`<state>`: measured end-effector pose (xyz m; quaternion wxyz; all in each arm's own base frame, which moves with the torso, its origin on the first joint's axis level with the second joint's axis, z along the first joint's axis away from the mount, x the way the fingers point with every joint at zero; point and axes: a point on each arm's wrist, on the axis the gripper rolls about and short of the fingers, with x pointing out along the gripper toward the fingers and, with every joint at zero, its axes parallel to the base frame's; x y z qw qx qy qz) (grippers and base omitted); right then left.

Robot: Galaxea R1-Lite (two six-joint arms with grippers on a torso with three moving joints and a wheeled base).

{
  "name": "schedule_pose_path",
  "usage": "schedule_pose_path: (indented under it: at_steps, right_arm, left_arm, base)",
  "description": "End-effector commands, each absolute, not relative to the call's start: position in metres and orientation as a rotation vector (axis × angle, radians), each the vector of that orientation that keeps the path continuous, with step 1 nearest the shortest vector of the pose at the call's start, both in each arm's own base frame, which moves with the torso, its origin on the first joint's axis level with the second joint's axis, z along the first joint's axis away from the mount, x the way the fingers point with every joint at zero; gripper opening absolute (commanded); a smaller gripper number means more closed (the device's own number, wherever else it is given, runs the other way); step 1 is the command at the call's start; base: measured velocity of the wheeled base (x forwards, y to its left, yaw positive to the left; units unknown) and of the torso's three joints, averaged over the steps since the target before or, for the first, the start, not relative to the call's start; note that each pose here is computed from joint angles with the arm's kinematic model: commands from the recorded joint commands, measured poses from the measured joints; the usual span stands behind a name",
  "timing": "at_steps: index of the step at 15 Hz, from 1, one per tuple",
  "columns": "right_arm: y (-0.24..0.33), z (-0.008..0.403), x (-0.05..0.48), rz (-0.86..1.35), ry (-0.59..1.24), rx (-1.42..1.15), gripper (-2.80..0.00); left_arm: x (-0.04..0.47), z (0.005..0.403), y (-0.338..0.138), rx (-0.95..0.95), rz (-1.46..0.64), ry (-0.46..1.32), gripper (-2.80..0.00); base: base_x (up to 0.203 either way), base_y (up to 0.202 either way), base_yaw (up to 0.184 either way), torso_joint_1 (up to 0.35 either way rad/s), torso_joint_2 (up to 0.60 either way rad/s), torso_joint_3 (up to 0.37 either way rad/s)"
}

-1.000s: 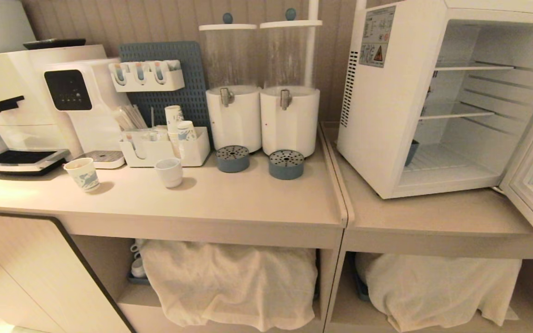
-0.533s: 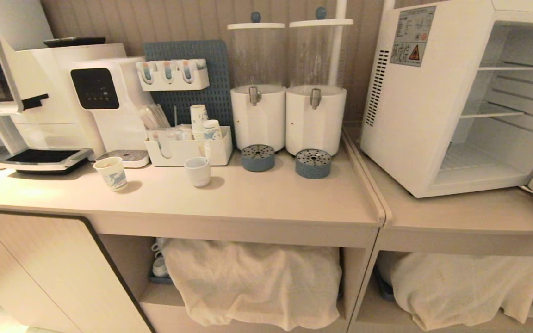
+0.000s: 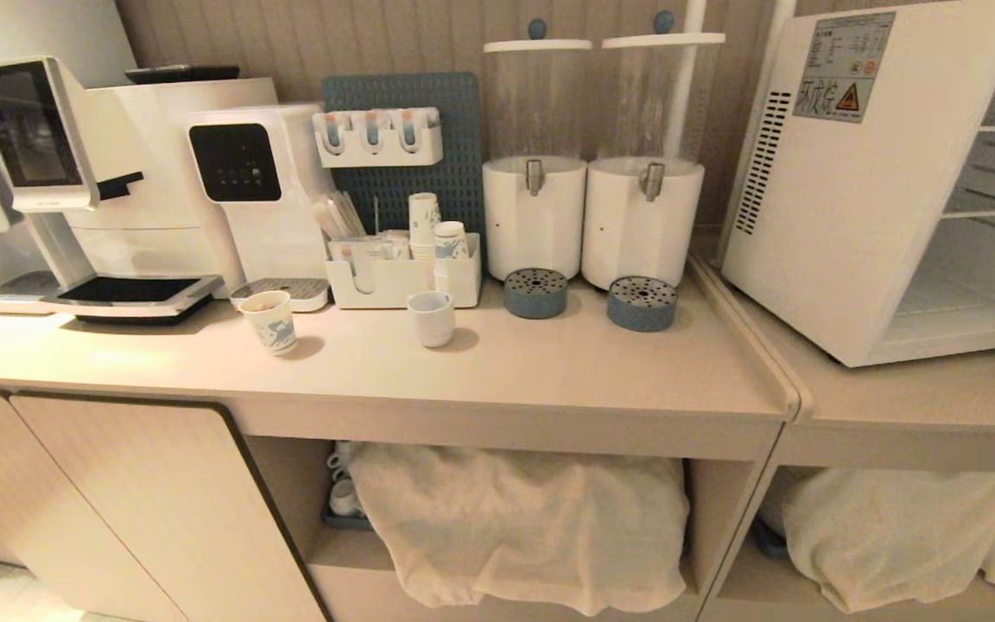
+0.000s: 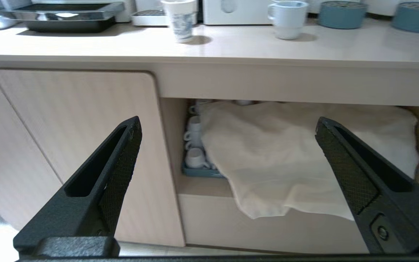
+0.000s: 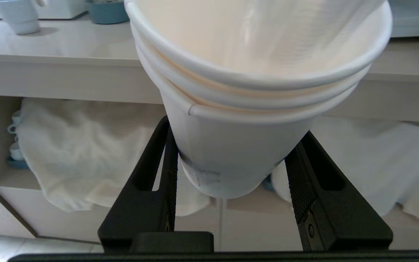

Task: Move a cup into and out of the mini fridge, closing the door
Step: Place the paper cup on the table

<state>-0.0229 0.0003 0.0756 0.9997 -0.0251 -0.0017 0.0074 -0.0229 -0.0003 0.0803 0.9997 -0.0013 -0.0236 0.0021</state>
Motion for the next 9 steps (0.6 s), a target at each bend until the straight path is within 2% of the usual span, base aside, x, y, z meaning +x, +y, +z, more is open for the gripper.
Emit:
schedule_pose_path:
  at_steps: [1,9]
  right_arm:
    - [0.0003,0.0752,-0.0227,0.015,0.000,-0.051,-2.80]
    - [0.0003,0.0749,-0.0228,0.014,0.006,-0.049,-2.80]
  left_arm:
    - [-0.0217,0.0761,-0.0003,-0.004,0.005,-0.032,0.00]
    - [-0.0217,0.0761,-0.0003,-0.006,0.005,-0.032,0.00]
  base:
    - [-0.001,0.191,0.000,0.002,0.00,0.002]
    - [-0.001,0.190,-0.001,0.002,0.00,0.002]
